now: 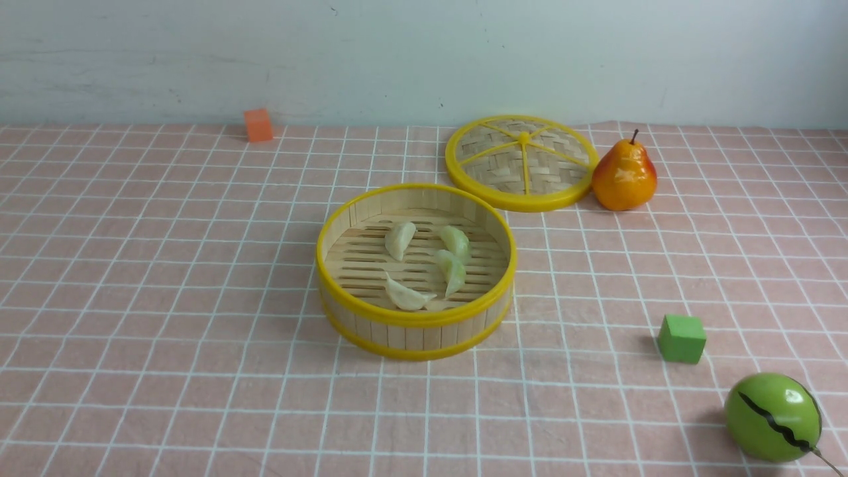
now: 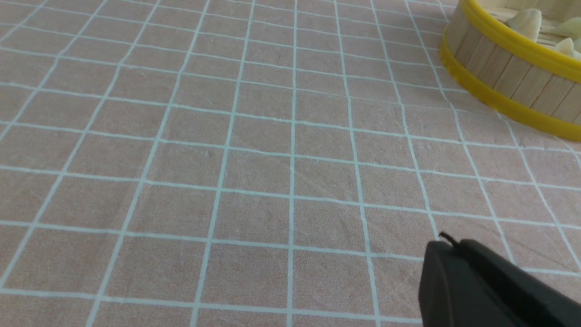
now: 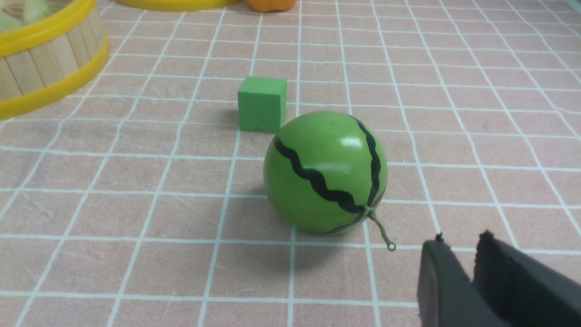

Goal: Put the dumplings into the steamer on the table with the pink tablecloth.

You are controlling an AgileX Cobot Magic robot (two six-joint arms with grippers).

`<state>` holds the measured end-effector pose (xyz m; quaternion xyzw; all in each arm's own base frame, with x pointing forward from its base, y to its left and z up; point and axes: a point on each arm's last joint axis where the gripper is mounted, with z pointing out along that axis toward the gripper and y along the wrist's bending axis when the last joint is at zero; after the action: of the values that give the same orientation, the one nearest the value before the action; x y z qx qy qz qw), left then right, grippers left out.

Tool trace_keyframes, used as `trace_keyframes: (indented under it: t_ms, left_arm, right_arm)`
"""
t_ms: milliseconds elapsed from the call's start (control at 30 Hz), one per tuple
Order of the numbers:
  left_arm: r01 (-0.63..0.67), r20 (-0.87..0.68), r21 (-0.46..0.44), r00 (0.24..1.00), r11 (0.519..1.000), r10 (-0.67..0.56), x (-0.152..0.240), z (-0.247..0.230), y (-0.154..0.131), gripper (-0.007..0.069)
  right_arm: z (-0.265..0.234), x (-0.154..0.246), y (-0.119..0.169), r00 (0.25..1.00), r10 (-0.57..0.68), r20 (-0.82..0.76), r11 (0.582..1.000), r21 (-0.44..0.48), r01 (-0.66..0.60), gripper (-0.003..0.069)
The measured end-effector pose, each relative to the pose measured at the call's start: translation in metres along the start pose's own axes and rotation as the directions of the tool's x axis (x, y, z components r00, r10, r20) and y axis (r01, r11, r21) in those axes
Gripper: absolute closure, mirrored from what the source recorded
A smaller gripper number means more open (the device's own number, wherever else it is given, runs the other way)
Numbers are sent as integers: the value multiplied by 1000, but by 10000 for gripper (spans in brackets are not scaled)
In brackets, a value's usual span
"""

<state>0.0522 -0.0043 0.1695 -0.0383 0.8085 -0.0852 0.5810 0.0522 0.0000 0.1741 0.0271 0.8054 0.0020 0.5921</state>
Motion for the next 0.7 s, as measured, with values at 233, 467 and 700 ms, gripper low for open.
trace_keyframes:
  t_ms: [233, 467, 700]
  left_arm:
    - [0, 0, 0, 1000, 1000, 0, 0, 0, 0, 639]
    - [0, 0, 0, 1000, 1000, 0, 0, 0, 0, 639]
    - [0, 0, 0, 1000, 1000, 0, 0, 0, 0, 639]
  right_arm:
    - [0, 0, 0, 1000, 0, 0, 1000, 0, 0, 522]
    - [0, 0, 0, 1000, 0, 0, 1000, 0, 0, 515]
    - [0, 0, 0, 1000, 0, 0, 1000, 0, 0, 505]
